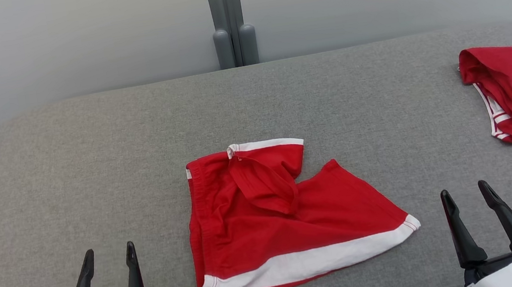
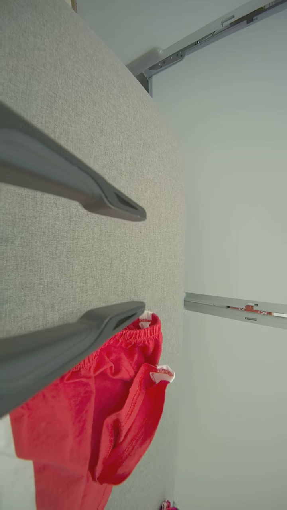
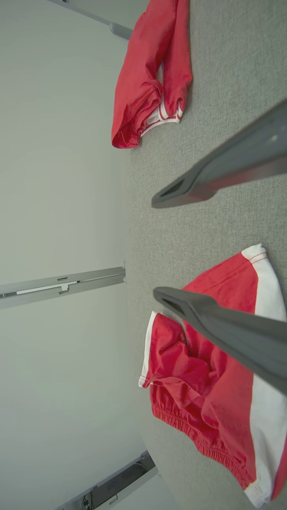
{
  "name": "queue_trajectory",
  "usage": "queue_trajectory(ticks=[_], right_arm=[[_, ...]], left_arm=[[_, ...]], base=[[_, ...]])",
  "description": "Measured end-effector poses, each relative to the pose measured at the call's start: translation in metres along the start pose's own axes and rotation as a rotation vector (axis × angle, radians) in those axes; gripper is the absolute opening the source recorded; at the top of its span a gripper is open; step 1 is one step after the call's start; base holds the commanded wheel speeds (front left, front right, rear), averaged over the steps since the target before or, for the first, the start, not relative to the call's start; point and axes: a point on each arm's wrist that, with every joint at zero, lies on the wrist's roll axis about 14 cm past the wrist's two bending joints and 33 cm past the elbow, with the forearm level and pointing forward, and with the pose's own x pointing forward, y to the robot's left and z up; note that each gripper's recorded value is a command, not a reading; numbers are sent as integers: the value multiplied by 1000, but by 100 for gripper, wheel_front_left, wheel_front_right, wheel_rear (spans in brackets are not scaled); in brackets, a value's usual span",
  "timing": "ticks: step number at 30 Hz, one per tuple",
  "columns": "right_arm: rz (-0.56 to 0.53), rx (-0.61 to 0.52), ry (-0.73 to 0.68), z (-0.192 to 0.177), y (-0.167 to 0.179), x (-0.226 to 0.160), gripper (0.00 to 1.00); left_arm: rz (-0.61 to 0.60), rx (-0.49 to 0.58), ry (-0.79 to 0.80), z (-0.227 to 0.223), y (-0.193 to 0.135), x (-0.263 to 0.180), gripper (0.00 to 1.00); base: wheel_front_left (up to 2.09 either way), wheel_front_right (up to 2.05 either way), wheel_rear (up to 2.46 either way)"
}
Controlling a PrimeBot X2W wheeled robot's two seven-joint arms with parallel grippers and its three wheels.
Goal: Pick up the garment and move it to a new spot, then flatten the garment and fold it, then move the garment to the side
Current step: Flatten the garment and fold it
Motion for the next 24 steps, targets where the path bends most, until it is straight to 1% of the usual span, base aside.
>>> queue_trajectory(ticks=[3, 11, 13, 18, 24], right_arm=[[0, -3, 16, -5, -1, 2, 100], [6, 1, 105, -34, -2, 7, 100], [4, 3, 133, -42, -4, 6, 100], [9, 10, 211, -66, -5, 8, 100], [29, 23, 275, -87, 0, 18, 100]], left_arm=[[-22, 0, 20, -6, -7, 0, 100], [-110, -2, 106, -33, -34, 0, 100], [-139, 3, 132, -41, -41, -1, 100], [-249, 1, 211, -64, -73, -8, 100], [-313, 1, 292, -87, -89, -14, 100]], base=[[0, 0, 0], [0, 0, 0], [0, 0, 0], [0, 0, 0], [0, 0, 0]])
